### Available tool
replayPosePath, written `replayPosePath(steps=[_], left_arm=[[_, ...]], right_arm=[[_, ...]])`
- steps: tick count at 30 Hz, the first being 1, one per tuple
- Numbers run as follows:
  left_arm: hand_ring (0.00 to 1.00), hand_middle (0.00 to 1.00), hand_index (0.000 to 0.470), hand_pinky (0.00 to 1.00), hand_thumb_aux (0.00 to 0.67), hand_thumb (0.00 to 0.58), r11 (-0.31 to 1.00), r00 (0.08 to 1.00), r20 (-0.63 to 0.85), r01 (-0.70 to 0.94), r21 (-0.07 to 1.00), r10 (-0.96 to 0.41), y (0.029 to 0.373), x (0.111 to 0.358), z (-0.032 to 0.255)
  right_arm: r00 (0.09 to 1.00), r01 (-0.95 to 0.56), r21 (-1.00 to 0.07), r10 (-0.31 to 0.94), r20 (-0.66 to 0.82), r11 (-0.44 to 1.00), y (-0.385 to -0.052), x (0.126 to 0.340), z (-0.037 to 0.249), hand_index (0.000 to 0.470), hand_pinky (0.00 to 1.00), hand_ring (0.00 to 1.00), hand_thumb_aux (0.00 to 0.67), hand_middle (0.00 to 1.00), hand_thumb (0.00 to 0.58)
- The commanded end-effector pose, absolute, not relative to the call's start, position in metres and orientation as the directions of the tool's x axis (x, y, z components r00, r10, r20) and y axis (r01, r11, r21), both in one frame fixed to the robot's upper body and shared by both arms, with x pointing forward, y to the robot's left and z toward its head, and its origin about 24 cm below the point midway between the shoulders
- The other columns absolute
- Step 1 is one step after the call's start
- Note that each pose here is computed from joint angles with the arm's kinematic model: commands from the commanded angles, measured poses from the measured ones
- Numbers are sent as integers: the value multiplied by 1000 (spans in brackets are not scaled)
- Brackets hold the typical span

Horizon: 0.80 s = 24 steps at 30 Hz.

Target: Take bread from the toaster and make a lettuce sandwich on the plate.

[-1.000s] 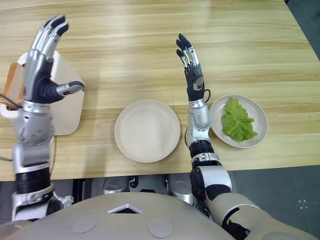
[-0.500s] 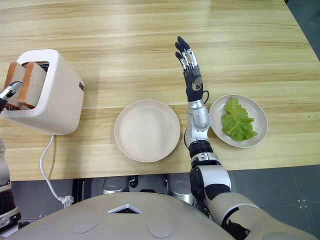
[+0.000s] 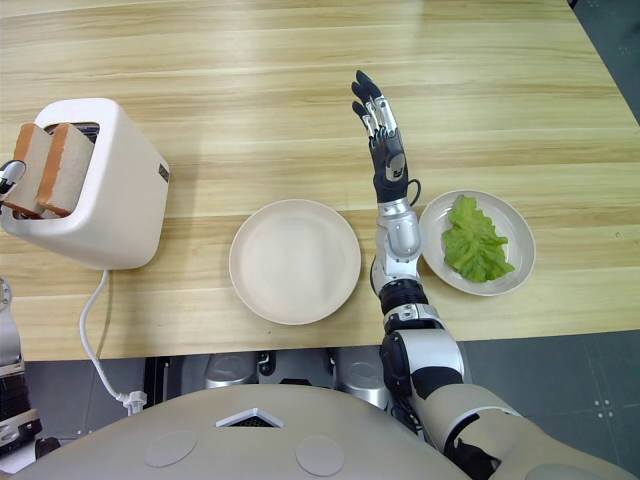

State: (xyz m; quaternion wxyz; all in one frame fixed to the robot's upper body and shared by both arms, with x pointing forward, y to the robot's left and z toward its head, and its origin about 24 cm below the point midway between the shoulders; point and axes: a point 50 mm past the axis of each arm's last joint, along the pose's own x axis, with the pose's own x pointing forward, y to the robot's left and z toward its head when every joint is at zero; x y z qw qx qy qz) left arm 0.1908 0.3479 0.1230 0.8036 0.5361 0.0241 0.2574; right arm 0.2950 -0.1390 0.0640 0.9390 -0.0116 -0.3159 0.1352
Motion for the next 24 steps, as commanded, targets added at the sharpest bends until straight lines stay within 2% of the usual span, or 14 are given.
replayPosePath(steps=[1, 2, 5, 10, 24], left_arm=[[0, 0, 52, 0, 76, 124, 354, 869, 189, -373, 858, 457, 349, 192, 112], [0, 0, 157, 0, 229, 328, 357, 870, 185, -370, 858, 457, 348, 192, 111], [0, 0, 220, 0, 321, 422, 358, 874, 171, -355, 864, 455, 348, 194, 107], [0, 0, 238, 0, 347, 445, 378, 888, 134, -318, 869, 439, 343, 196, 98], [0, 0, 244, 0, 355, 452, 394, 902, 94, -276, 877, 422, 338, 200, 86]], right_arm=[[768, -233, -110, 252, 588, 966, -142, 293, 62, 0, 0, 0, 0, 0, 0], [768, -232, -111, 253, 588, 966, -142, 293, 62, 0, 0, 0, 0, 0, 0], [767, -231, -116, 254, 589, 966, -142, 292, 62, 0, 0, 0, 0, 0, 0], [764, -236, -121, 261, 590, 964, -140, 292, 62, 0, 0, 0, 0, 0, 0], [761, -236, -128, 265, 592, 963, -139, 292, 62, 0, 0, 0, 0, 0, 0]])
